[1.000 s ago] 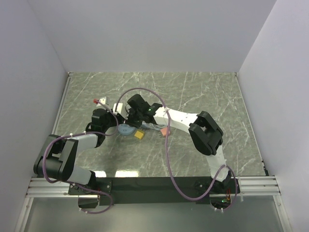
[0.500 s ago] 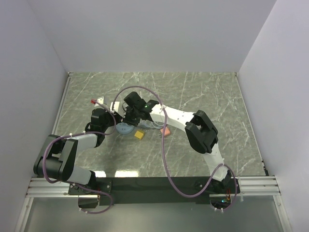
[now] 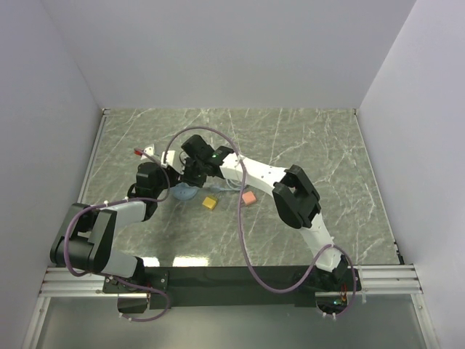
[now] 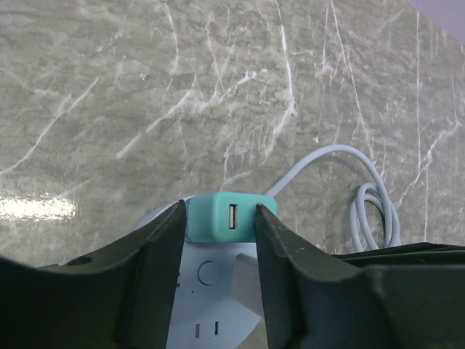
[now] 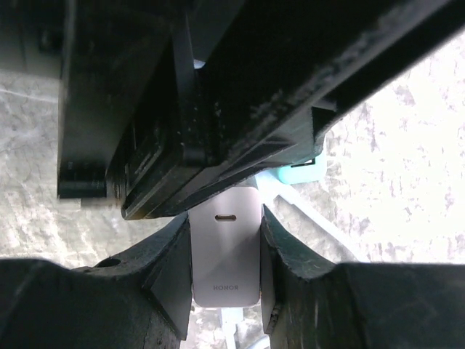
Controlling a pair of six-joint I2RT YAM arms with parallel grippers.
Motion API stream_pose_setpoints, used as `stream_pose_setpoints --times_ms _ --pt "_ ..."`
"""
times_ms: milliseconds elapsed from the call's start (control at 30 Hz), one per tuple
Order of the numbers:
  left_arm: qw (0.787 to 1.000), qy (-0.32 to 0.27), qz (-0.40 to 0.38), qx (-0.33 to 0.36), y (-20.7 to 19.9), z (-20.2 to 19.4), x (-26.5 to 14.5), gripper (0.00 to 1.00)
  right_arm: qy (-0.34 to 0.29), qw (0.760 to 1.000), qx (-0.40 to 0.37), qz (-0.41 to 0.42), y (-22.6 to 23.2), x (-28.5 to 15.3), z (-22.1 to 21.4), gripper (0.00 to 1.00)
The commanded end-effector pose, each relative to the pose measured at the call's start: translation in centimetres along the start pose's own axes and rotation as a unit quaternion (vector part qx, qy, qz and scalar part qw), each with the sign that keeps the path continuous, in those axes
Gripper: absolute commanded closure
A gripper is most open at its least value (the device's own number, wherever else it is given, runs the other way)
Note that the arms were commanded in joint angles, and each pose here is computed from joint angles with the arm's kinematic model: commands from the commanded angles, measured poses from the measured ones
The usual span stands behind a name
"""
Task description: Insert the plug
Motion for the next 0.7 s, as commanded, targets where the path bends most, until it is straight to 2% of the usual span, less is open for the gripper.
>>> stream_pose_setpoints --times_ms 0,133,667 --pt "0.998 0.053 -0.024 0.027 -0.9 -2.0 -0.3 0.52 0.029 0.999 -0.020 0.037 2.7 3.9 -1.3 1.00" --pt "0.998 0.056 -0.022 0.026 -1.0 -2.0 -0.1 0.71 0.036 0.998 -0.023 0.045 3.2 4.5 -1.4 1.00" --pt "0.997 0.072 -0.010 0.019 -0.6 -2.5 0.1 0.93 0.081 0.994 -0.014 0.069 4.8 6.7 -2.7 1.00"
Point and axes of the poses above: each gripper's point midway between its finger pads, its own x axis out along the fingers, its own y axis along the line the jaws close on, z = x × y, the point moved 3 cm from there along -x, back along the fingers, and after that the axes turned 8 degrees about -x, right-handed, at the moved point
